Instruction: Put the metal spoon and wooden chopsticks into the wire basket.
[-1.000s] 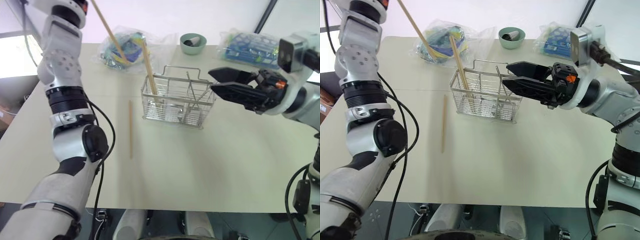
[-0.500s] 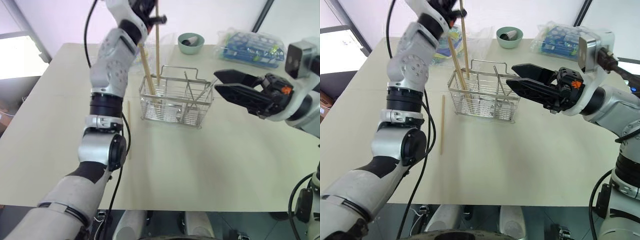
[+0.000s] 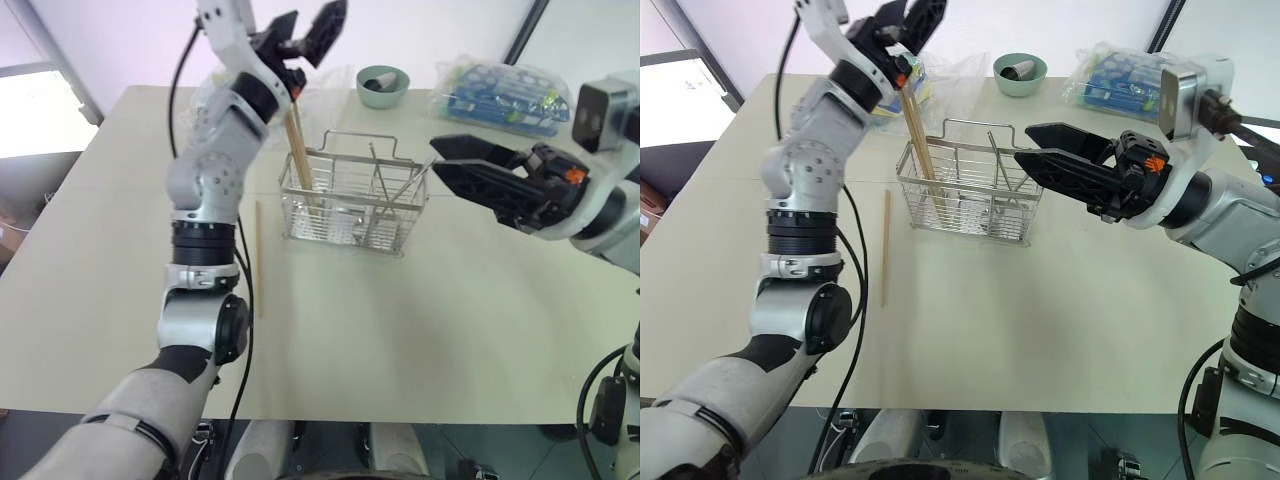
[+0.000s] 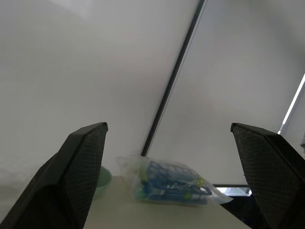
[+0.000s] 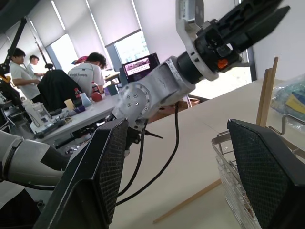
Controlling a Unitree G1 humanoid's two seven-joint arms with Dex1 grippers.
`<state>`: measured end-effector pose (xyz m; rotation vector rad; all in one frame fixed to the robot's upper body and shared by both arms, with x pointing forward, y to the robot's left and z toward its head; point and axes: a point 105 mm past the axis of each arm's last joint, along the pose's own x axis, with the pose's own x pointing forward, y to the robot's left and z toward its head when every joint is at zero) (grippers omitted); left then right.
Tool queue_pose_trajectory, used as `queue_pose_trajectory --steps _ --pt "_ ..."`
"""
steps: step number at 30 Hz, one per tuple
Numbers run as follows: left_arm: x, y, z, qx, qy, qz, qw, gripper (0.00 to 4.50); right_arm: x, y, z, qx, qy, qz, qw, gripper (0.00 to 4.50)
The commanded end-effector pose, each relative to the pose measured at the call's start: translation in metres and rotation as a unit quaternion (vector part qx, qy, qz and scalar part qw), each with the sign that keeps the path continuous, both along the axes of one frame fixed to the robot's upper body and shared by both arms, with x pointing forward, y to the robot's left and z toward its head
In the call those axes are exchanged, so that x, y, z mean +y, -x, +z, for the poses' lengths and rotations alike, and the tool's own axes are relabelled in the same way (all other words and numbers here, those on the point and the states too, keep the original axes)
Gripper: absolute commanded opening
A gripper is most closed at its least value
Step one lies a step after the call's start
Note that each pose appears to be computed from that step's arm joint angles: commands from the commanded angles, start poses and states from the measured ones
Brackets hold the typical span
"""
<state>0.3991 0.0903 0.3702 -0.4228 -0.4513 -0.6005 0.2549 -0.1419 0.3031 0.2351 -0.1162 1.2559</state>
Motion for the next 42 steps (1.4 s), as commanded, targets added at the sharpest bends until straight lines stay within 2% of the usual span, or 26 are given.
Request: queue_pose_trajectory --steps 1,4,7,9,13,15,22,31,34,40,41,42 --pt "0.034 -0.005 0.011 0.05 0.021 0.091 0.994 4.47 0.001 0.004 0.009 -0.027 -0.001 0.009 1.0 3.4" --pt "0.056 -0.027 -0.042 0.173 -0.058 0.191 0.964 4.47 0.003 0.002 0.005 -0.026 0.003 0.016 1.0 3.4" --pt "0.065 -0.033 -0.092 0.264 -0.136 0.231 0.927 4.47 0.005 0.0 0.003 -0.025 0.007 0.021 0.999 3.4" --pt "0.066 -0.033 -0.109 0.301 -0.147 0.232 0.913 4.47 0.005 -0.001 0.002 -0.025 0.008 0.023 0.999 3.4" --pt "0.042 -0.023 -0.171 0.399 -0.188 0.176 0.88 4.47 0.007 -0.003 0.002 -0.026 0.012 0.031 0.999 3.4" --pt "0.04 -0.019 -0.19 0.427 -0.202 0.176 0.863 4.47 0.008 -0.004 0.002 -0.027 0.014 0.033 0.999 3.4" --pt "0.037 -0.012 -0.219 0.478 -0.232 0.189 0.826 4.47 0.009 -0.005 0.0 -0.026 0.016 0.032 0.999 3.4" --pt "0.04 -0.012 -0.242 0.509 -0.255 0.193 0.799 4.47 0.007 -0.003 -0.005 -0.024 0.017 0.019 0.999 3.4" --pt "0.045 -0.013 -0.248 0.518 -0.24 0.204 0.796 3.74 0.006 -0.003 -0.004 -0.025 0.016 0.016 0.999 3.4" --pt "0.051 -0.014 -0.251 0.524 -0.236 0.21 0.791 0.6 0.003 -0.003 -0.002 -0.027 0.019 0.01 0.999 3.4" --pt "0.052 -0.014 -0.25 0.523 -0.235 0.212 0.791 0.16 0.003 -0.003 -0.002 -0.027 0.021 0.01 0.999 3.4" --pt "0.054 -0.016 -0.248 0.52 -0.234 0.218 0.792 0.07 0.002 -0.002 -0.002 -0.028 0.025 0.01 0.999 3.4"
